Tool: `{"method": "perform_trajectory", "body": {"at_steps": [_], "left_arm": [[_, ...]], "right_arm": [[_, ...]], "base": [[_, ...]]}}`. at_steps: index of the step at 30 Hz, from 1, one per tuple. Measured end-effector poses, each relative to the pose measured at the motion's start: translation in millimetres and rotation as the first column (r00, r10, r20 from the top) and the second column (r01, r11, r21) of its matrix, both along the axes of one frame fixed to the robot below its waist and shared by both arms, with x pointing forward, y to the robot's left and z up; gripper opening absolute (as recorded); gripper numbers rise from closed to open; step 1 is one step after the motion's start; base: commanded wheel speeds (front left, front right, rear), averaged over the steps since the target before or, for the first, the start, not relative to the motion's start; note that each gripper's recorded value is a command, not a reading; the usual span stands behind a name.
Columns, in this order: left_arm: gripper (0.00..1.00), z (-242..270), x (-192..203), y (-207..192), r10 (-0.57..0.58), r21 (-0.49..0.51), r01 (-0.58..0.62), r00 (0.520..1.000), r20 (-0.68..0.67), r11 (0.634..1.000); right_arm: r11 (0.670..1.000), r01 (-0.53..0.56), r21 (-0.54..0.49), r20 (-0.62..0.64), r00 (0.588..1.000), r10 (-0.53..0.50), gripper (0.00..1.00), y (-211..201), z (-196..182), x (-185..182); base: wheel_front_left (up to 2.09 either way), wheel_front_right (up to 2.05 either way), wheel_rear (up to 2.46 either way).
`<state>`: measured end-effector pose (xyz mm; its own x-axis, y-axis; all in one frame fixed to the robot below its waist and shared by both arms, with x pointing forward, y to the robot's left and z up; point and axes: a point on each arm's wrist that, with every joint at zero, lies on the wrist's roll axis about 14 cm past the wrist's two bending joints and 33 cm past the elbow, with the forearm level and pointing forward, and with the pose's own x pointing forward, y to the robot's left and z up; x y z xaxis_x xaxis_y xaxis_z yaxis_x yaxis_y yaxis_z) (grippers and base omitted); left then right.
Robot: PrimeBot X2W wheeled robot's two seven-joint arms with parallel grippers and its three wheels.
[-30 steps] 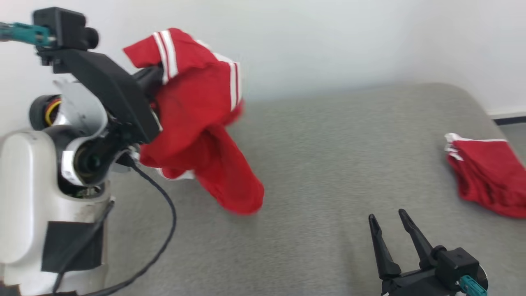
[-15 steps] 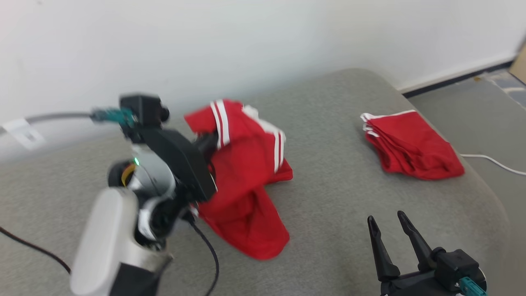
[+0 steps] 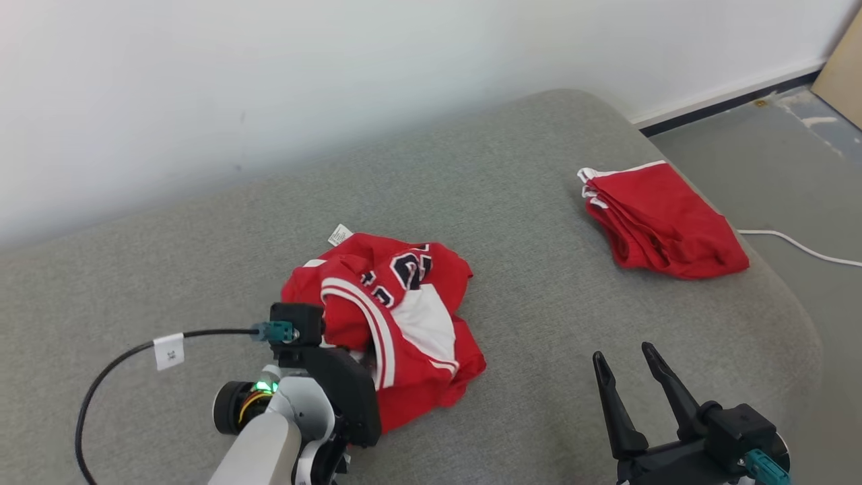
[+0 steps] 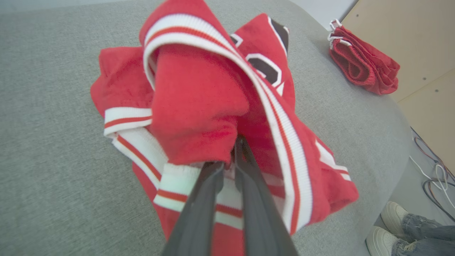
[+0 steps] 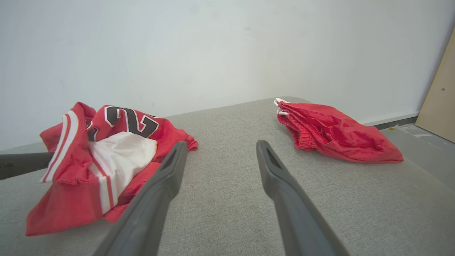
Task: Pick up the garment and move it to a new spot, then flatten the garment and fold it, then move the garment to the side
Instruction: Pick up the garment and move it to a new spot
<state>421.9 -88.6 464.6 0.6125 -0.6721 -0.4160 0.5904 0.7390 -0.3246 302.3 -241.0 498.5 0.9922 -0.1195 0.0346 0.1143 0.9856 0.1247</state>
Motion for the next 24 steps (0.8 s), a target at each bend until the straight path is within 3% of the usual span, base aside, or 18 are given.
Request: {"method": "perform_trajectory", "body": {"at_steps": [4, 11, 15, 19, 24], "left_arm": [[1.00, 0, 2, 11, 0.032, -0.020, -0.032, 0.999, 0.036, 0.999], [1.00, 27, 10, 53, 0.224, -0.187, -0.194, 0.963, 0.153, 0.963], [1.00, 31, 5, 91, 0.352, -0.231, -0.301, 0.908, 0.228, 0.925], [1.00, 40, -4, 132, 0.446, -0.252, -0.375, 0.823, 0.351, 0.892], [1.00, 38, -21, 179, 0.521, -0.225, -0.471, 0.744, 0.418, 0.853]], "right_arm": [[1.000, -0.027, -0.005, -0.003, 1.000, 0.027, 1.00, 5, 0, 5], [0.998, -0.067, -0.006, -0.008, 0.998, 0.067, 1.00, 15, -1, 10], [0.995, -0.096, -0.006, -0.009, 0.995, 0.096, 1.00, 21, -2, 13], [0.991, -0.135, -0.010, 0.001, 0.991, 0.135, 1.00, 32, 3, 21], [0.985, -0.174, -0.020, 0.012, 0.985, 0.174, 1.00, 41, 7, 30]], "base": [[0.00, 0.00, 0.00], [0.00, 0.00, 0.00], [0.00, 0.00, 0.00], [0.00, 0.00, 0.00], [0.00, 0.00, 0.00]]}}
